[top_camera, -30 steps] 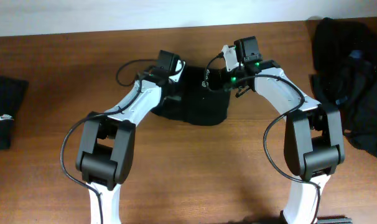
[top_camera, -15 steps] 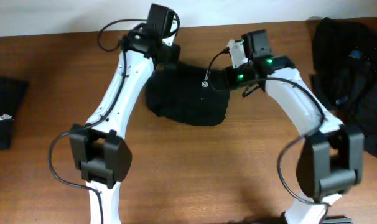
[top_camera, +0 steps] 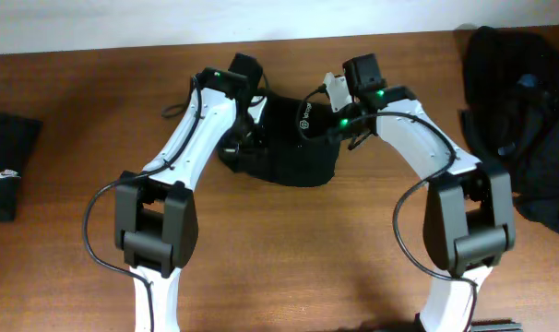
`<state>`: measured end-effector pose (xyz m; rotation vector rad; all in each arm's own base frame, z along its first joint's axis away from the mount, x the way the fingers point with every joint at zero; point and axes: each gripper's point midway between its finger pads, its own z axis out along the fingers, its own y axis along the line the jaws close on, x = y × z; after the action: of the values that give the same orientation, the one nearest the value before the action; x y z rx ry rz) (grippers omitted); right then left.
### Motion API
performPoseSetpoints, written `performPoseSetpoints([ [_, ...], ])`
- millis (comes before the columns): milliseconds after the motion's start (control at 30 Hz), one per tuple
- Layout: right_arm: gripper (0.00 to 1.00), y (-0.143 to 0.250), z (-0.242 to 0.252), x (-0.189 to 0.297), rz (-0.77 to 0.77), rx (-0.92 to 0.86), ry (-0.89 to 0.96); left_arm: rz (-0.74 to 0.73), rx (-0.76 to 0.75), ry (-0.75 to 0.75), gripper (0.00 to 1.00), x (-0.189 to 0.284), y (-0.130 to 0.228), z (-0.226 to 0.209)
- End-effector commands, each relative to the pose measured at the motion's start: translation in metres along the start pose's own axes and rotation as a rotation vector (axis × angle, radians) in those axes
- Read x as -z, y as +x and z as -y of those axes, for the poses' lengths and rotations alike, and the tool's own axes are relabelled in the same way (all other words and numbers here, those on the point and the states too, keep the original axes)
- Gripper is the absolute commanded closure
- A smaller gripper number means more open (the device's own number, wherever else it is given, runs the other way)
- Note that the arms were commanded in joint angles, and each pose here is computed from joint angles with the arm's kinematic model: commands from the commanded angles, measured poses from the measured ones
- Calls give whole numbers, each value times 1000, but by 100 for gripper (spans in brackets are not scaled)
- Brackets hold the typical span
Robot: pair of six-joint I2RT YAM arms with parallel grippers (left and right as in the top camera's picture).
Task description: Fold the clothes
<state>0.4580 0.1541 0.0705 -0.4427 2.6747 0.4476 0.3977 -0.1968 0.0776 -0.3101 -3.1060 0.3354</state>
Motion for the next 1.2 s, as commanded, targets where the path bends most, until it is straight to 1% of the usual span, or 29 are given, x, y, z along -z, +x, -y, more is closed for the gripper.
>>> performPoseSetpoints([
  [0,96,0,-3,-14,-5,6,-20,-42,20,64,100,-12,8,9],
  [100,96,4,1,-27,-17,4,-19,-46,18,60,100,-22,10,7],
  [200,96,9,5,-38,-35,-3,-17,12,4,56,100,-33,-2,4],
  [300,96,16,8,-43,-59,-11,-13,96,-10,10,100,-45,-19,-5],
  [433,96,24,12,-43,-91,-20,13,180,-13,-101,100,-66,-35,-29],
  [567,95,41,21,-40,-161,-61,68,201,-42,-163,100,-94,-45,-45],
  [700,95,59,22,-36,-236,-78,83,245,-54,-220,100,-116,-60,-59],
  [800,95,75,20,-32,-300,-93,82,315,-100,-248,100,-111,-78,-62],
  [933,95,93,16,-26,-379,-112,74,385,-177,-267,99,-91,-103,-56],
  [967,95,96,14,-25,-392,-116,66,405,-197,-272,96,-84,-110,-53],
  [1067,94,103,3,-22,-422,-149,11,472,-225,-289,85,-60,-132,-48],
  [1167,94,106,-7,-20,-439,-205,-31,544,-216,-304,79,-33,-152,-45],
])
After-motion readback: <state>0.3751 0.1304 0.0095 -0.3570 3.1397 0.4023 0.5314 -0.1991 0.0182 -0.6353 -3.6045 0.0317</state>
